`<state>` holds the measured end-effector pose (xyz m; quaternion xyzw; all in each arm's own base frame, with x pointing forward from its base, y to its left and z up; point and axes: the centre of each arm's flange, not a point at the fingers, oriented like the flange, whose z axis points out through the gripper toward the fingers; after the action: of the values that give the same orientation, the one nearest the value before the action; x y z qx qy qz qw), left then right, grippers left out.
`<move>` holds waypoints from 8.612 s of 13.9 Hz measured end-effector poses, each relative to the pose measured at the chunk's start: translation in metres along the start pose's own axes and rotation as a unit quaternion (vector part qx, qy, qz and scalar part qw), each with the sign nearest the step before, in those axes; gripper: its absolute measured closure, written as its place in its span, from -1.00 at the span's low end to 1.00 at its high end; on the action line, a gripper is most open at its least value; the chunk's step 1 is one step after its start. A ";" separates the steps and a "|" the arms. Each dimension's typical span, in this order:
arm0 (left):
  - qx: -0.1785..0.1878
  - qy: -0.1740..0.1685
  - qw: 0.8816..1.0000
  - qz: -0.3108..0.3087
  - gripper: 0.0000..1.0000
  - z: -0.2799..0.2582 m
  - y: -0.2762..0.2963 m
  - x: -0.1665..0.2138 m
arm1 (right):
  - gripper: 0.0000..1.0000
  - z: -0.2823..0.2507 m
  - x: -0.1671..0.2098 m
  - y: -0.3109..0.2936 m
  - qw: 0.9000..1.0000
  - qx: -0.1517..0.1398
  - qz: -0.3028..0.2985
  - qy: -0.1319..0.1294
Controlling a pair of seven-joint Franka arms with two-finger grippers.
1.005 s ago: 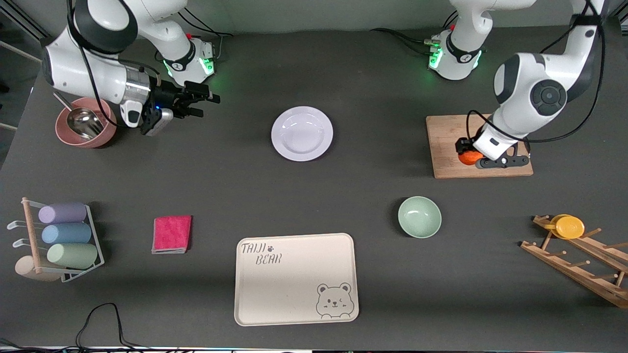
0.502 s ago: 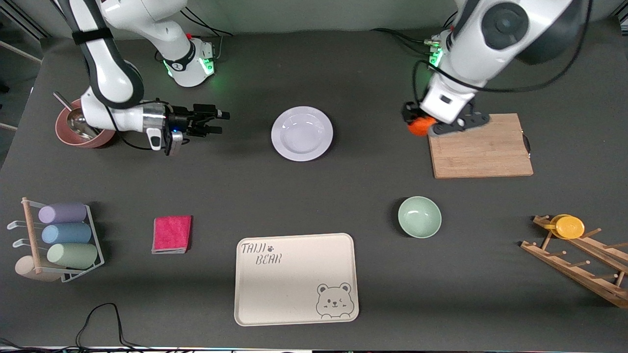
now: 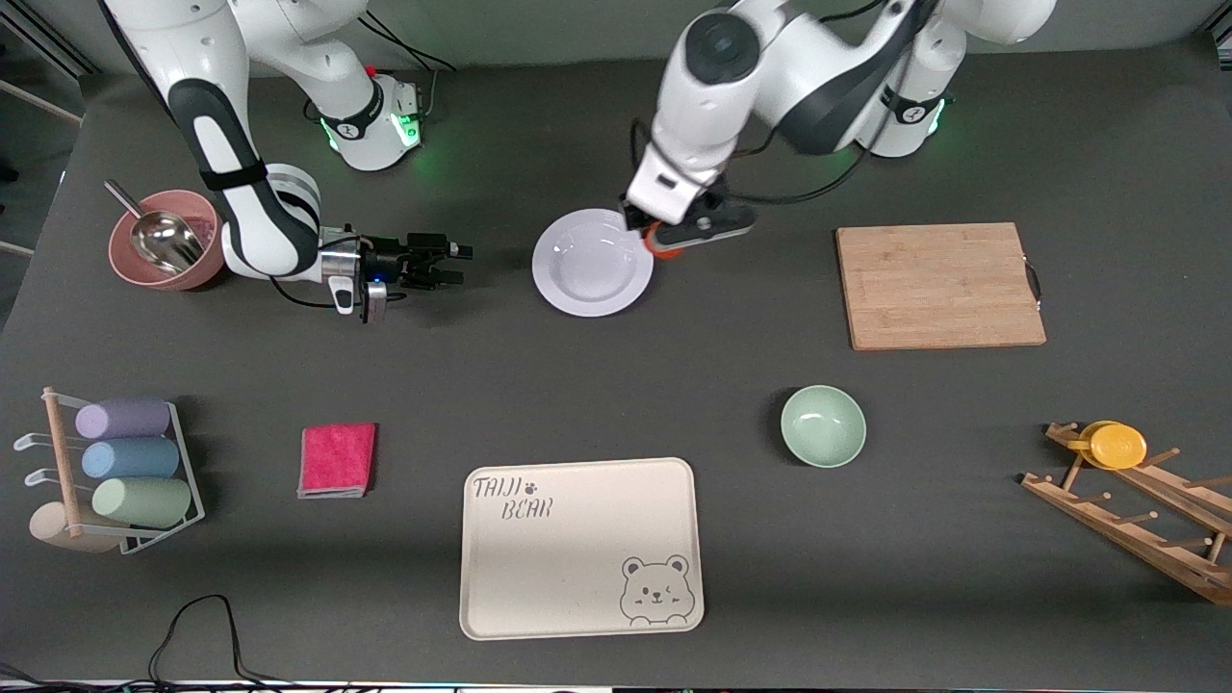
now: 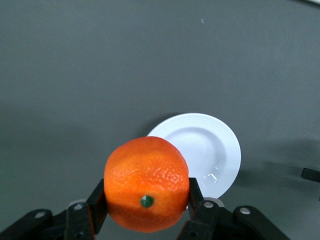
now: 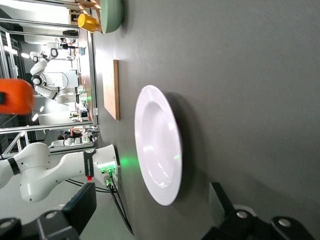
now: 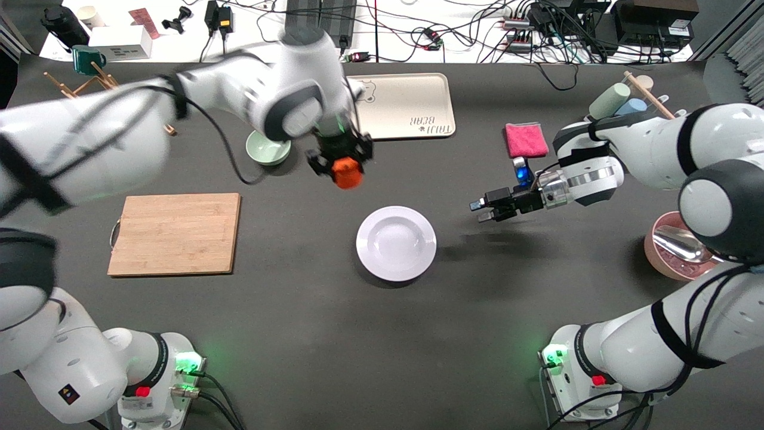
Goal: Place orange and plate with both arms
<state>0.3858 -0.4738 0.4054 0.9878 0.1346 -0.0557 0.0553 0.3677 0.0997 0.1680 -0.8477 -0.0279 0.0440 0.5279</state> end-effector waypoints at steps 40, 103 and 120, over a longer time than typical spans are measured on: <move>0.077 -0.022 0.993 0.089 -1.00 -0.239 -0.395 0.246 | -0.03 0.065 -0.017 0.043 0.999 0.048 0.006 0.011; 0.067 0.015 0.988 0.140 -1.00 -0.248 -0.428 0.159 | 0.92 0.073 0.389 0.002 0.985 0.091 -0.025 0.146; 0.068 0.017 0.987 0.144 -1.00 -0.248 -0.425 0.159 | -1.00 0.061 0.388 0.008 0.992 0.039 -0.041 0.113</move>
<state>0.4457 0.0051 0.5908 0.9991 -0.0123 -0.0398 -0.0068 0.7476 0.1869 0.1167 -0.8243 -0.0006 -0.0729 0.5615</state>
